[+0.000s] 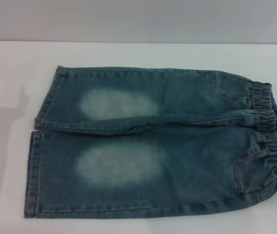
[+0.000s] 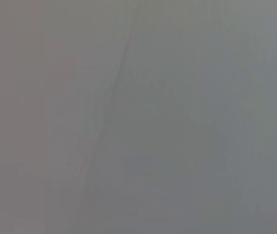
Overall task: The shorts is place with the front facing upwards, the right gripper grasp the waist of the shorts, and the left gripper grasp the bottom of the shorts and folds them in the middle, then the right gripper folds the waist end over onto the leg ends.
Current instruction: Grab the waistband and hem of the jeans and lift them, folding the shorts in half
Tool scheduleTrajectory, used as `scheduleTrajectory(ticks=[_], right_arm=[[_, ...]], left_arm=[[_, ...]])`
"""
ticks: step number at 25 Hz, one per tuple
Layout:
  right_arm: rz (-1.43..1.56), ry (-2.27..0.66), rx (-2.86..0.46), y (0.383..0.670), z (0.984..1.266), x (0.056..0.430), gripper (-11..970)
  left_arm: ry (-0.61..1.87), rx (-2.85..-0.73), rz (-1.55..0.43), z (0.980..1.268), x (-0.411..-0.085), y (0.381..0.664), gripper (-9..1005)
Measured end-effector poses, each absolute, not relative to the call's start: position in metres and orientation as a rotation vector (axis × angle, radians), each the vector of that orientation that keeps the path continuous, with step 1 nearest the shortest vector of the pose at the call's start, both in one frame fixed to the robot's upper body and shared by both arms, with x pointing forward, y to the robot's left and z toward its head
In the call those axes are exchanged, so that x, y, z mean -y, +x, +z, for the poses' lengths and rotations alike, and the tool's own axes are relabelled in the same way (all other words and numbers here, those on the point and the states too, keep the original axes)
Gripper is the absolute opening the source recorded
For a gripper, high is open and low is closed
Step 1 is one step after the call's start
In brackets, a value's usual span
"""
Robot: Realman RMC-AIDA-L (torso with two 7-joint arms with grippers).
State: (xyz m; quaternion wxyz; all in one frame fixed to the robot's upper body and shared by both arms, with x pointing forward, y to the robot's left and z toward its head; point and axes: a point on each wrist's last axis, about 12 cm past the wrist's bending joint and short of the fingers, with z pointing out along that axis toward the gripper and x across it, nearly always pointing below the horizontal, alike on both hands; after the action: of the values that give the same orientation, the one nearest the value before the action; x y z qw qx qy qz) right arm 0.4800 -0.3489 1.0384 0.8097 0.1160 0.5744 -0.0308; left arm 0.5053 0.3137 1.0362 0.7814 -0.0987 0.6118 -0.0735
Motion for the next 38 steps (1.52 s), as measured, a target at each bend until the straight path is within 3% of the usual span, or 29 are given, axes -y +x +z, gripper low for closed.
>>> scheduleTrajectory(ticks=[12,24,31,38], right_arm=[[-0.077,0.279,-1.198,0.459,1.035,0.35,591],[-0.04,0.314,-1.199,0.456,1.033,0.352,591],[-0.036,0.321,-1.216,0.458,1.031,0.352,592],[-0.036,0.314,-1.24,0.468,1.032,0.353,592]], left_arm=[[-0.203,-1.262,-0.16,1.04,-0.314,0.495,833],[-0.216,-1.258,-0.244,1.042,-0.314,0.498,824],[-0.215,-1.299,-0.585,1.062,-0.33,0.533,819],[0.04,-1.393,-0.89,1.113,-0.331,0.587,814]])
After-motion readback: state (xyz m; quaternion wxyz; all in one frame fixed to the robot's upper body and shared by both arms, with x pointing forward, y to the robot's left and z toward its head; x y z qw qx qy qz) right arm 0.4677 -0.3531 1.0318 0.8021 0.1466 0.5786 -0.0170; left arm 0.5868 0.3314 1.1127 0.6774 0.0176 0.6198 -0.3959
